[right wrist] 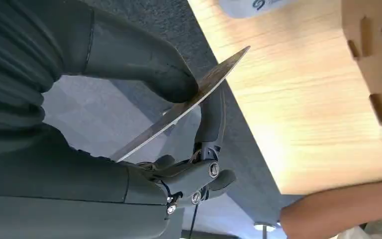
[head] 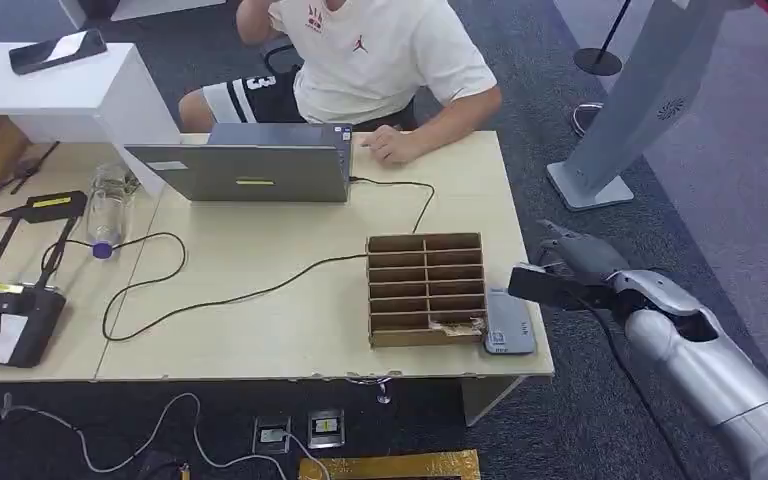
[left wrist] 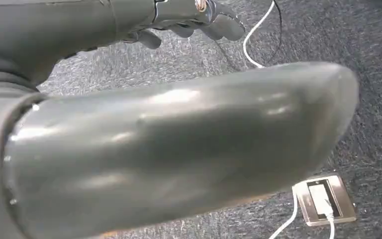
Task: Pass the card to the sensor for recognition and then transmit it.
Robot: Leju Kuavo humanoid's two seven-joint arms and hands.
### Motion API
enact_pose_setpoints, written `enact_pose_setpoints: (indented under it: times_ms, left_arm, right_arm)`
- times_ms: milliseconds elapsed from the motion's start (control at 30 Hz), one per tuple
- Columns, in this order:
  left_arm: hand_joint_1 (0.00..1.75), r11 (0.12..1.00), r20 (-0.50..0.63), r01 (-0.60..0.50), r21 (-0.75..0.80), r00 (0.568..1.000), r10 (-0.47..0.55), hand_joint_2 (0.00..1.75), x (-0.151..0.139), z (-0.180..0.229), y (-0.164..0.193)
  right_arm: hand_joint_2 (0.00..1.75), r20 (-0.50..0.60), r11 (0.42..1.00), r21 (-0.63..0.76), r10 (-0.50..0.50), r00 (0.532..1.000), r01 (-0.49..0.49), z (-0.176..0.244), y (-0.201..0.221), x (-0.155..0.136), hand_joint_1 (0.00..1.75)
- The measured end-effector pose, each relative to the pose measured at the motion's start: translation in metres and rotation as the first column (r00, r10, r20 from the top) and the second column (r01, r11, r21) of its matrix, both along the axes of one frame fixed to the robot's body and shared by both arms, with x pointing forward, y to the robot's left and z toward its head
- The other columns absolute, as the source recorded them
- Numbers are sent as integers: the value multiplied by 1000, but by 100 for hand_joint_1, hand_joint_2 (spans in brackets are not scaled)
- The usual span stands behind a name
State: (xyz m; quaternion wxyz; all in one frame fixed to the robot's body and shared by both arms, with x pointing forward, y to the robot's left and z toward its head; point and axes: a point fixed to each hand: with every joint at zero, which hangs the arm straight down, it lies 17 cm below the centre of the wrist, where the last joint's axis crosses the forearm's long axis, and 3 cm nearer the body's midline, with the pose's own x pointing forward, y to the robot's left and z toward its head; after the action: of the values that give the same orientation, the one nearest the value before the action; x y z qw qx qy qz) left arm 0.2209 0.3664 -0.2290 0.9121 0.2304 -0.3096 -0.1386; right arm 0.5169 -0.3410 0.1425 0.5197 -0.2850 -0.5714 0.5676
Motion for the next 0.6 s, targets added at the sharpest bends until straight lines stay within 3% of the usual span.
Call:
enact_pose_setpoints:
  times_ms: [600]
  left_arm:
    - [0,1000,-2,0,15,1000,0,0,-3,0,2]
  right_arm:
    - [175,-88,999,7,46,995,-45,-45,29,-33,175]
